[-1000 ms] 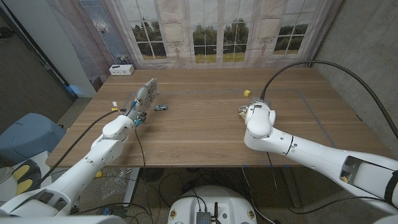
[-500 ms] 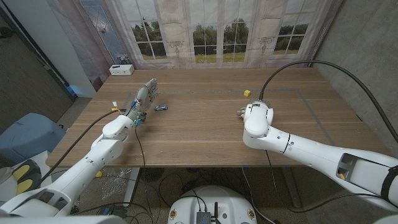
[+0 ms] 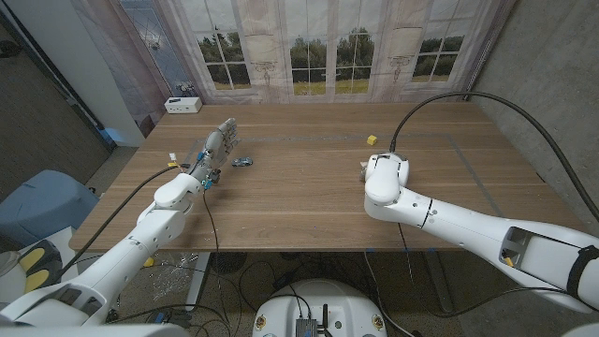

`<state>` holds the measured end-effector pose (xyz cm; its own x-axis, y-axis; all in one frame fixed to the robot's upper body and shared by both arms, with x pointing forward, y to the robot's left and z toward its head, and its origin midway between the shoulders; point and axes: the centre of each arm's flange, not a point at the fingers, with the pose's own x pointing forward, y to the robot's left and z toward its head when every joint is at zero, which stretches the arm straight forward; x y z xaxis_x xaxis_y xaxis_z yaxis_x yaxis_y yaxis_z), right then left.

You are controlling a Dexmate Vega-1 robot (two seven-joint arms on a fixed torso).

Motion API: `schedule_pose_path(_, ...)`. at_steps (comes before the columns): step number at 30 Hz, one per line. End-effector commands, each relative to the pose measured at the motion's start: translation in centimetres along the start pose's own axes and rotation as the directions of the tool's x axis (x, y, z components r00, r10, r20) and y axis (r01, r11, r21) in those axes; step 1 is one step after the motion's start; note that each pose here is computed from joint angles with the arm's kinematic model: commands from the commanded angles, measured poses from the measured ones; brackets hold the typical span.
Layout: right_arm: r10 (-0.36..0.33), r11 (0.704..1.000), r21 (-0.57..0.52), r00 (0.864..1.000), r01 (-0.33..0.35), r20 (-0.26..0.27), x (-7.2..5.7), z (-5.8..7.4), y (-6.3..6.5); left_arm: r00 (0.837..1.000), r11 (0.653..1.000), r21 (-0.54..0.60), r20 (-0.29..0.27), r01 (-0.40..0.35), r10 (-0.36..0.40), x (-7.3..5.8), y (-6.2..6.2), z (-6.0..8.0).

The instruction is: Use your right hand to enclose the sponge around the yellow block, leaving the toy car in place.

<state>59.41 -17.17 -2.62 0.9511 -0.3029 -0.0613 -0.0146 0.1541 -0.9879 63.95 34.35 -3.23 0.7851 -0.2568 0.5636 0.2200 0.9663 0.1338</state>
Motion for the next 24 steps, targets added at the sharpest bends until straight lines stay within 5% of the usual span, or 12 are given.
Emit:
schedule_pose_path(1, 0.036, 0.997, 0.06, 0.998, -0.039, 0.044, 0.6, -0.7, 0.1, 1.0, 1.0, 0.002, 0.0, 0.001, -0.001, 0.0, 0.0, 0.1)
schedule_pose_path(10, -0.024, 0.994, 0.105, 0.997, 0.016, 0.077, -0.1, -0.7, -0.1, 1.0, 1.0, 0.001, -0.003, -0.002, 0.002, 0.0, 0.1, 0.1)
schedule_pose_path(19, -0.118, 0.971, 0.224, 0.98, 0.081, 0.158, -0.7, -1.2, -0.3, 1.0, 1.0, 0.003, -0.002, -0.001, 0.001, 0.1, 0.1, 0.1)
schedule_pose_path(24, -0.121, 0.97, 0.228, 0.982, 0.086, 0.144, -0.5, -1.2, -0.5, 1.0, 1.0, 0.006, 0.001, -0.002, 0.002, 0.2, 0.2, 0.1)
